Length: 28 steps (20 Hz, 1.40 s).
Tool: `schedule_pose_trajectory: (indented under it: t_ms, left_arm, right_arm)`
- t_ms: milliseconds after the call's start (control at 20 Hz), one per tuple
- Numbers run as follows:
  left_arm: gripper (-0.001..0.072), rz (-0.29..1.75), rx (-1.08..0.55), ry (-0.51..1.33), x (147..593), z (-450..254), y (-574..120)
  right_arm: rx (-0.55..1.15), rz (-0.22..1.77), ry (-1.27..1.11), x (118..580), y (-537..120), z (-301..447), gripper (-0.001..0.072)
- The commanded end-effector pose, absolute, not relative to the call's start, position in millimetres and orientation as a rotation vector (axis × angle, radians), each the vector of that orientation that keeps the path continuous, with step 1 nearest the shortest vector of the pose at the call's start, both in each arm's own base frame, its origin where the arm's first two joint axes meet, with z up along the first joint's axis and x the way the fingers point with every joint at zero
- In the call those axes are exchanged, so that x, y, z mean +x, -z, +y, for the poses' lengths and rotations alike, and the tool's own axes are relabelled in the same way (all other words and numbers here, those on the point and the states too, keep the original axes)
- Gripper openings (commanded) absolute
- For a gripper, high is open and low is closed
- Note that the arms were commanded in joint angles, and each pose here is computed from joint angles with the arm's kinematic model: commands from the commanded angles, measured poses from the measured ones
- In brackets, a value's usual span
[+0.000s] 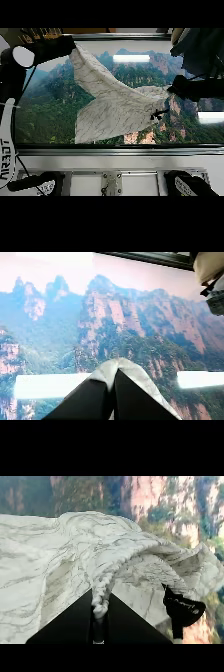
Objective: Fold the clothes and pants, and hang the long-sleeved shirts on hangers.
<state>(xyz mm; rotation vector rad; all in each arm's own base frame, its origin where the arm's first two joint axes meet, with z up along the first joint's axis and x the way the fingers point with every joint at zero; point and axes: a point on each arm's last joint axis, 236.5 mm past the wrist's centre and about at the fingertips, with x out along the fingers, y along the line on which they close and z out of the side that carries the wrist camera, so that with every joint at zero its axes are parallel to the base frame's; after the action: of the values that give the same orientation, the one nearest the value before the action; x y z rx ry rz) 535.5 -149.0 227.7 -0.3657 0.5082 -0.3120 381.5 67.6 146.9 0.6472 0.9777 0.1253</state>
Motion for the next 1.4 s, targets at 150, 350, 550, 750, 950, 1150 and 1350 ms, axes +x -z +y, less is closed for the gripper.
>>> schedule_pose_trajectory:
  t_ms: [150,350,550,750,950,1150,1350]
  left_arm:
    - [0.072,0.666,-0.361,0.268,580.3,-134.5,-159.5]
    - [0.0675,0.861,-0.347,0.193,536.8,-68.4,-160.2]
    - [0.0675,1.118,-0.329,0.047,442.3,-19.5,-82.6]
    - [0.0675,1.436,-0.399,-0.007,313.1,-29.0,39.2]
    - [0.0675,1.482,-0.611,-0.001,256.0,-64.0,99.9]
    - [0.0675,1.477,-0.748,0.042,253.7,-88.2,116.3]
    - [0.0675,1.51,-0.731,0.104,269.7,-105.7,120.4]
  right_arm:
    - [0.785,0.69,-0.019,492.5,-123.7,35.6,0.0644]
    - [0.627,0.566,-0.074,476.5,-176.6,27.4,0.0643]
    - [0.442,0.651,-0.153,417.6,-196.3,41.8,0.0643]
    - [0.398,0.689,-0.203,379.8,-209.9,53.7,0.0644]
    - [0.4,0.655,-0.216,372.1,-223.6,56.8,0.0643]
    - [0.435,0.649,-0.247,371.1,-228.2,65.4,0.0644]
    - [0.441,0.649,-0.252,370.7,-228.8,66.9,0.0643]
